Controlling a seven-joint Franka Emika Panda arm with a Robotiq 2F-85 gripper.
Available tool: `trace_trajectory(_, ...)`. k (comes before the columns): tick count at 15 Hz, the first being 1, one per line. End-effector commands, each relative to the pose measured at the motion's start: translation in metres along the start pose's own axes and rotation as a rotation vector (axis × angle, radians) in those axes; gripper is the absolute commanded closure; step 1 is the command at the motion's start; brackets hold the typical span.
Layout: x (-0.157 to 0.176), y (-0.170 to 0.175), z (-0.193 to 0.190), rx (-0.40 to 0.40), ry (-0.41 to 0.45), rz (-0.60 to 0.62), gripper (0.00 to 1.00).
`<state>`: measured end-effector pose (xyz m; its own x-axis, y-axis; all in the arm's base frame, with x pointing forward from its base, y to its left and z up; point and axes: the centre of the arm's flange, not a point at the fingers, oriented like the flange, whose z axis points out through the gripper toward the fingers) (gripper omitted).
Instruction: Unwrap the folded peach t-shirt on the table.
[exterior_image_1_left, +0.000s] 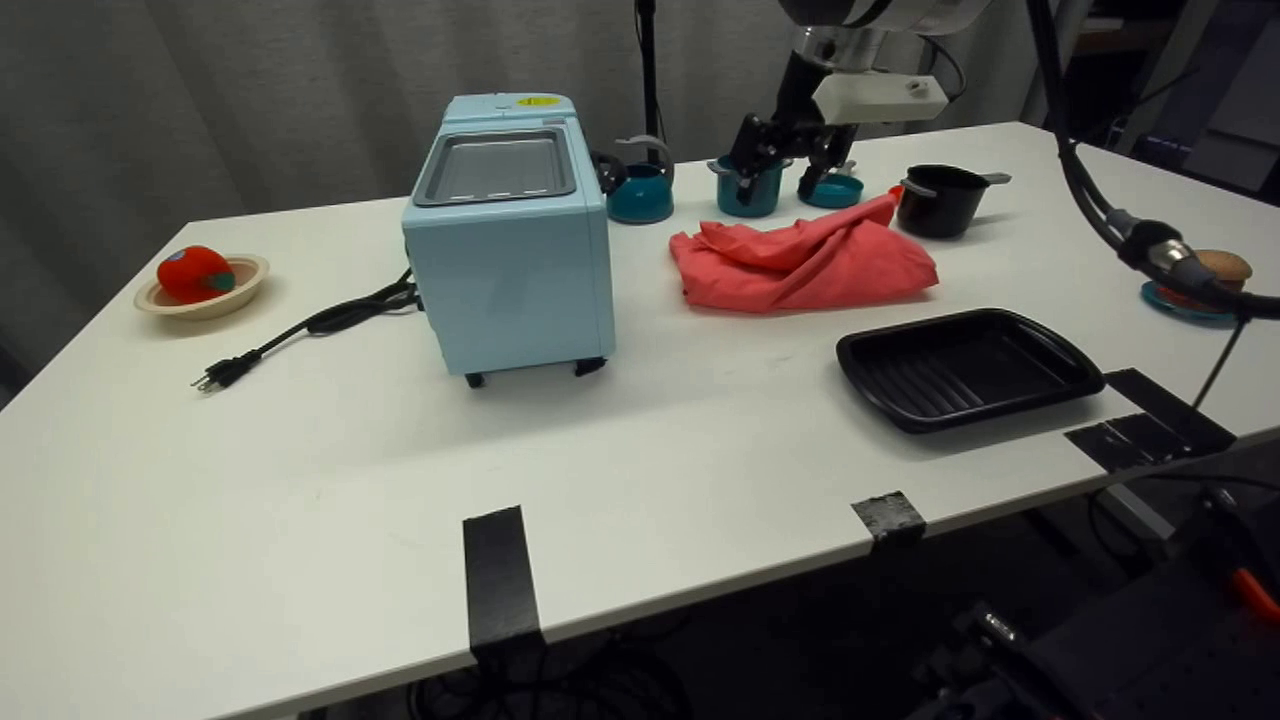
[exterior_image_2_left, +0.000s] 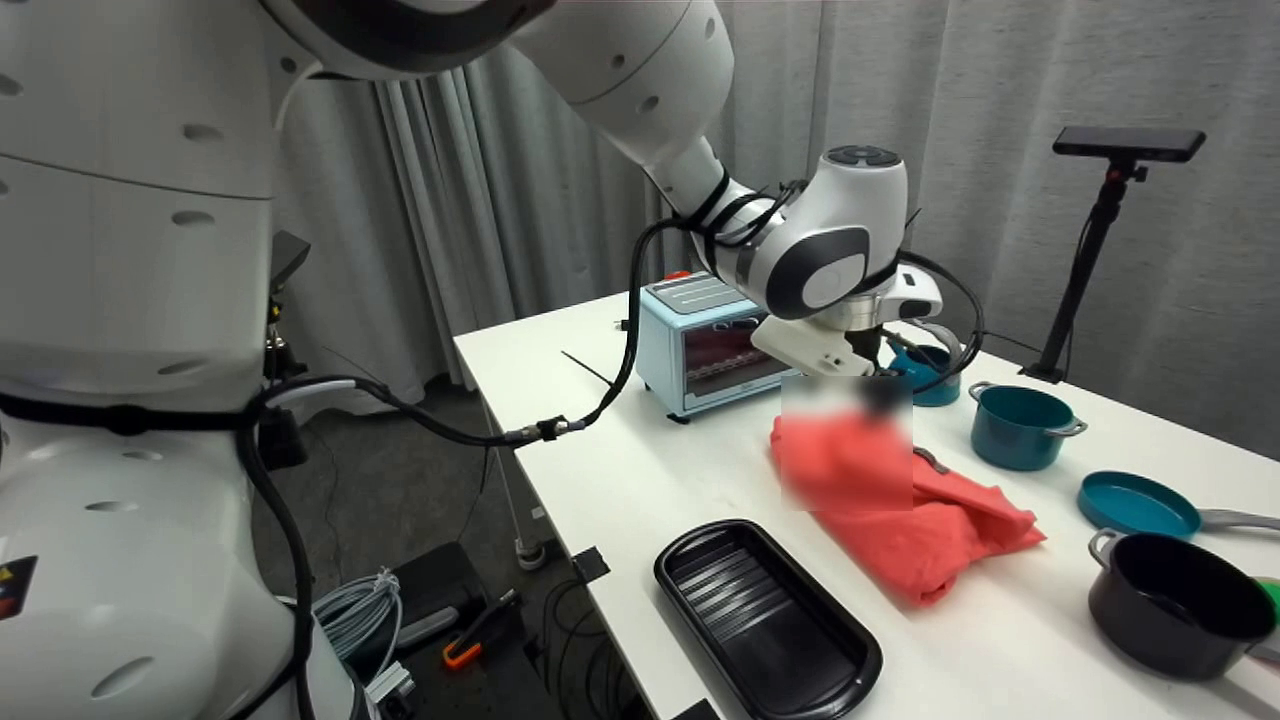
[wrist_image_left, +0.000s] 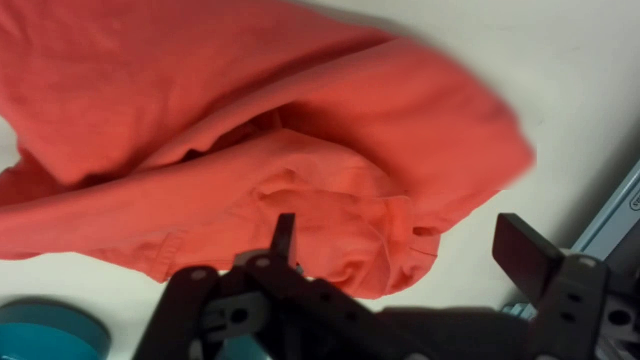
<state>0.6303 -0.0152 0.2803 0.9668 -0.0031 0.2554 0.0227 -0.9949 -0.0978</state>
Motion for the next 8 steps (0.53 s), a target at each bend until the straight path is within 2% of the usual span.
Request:
trace_trajectory(1, 0.014, -0.01, 0.034, 0.016, 0.04, -0.009, 0.0)
trace_trajectory(8, 0.057, 0.011, 0.091, 0.022, 0.051, 0.002, 0.0)
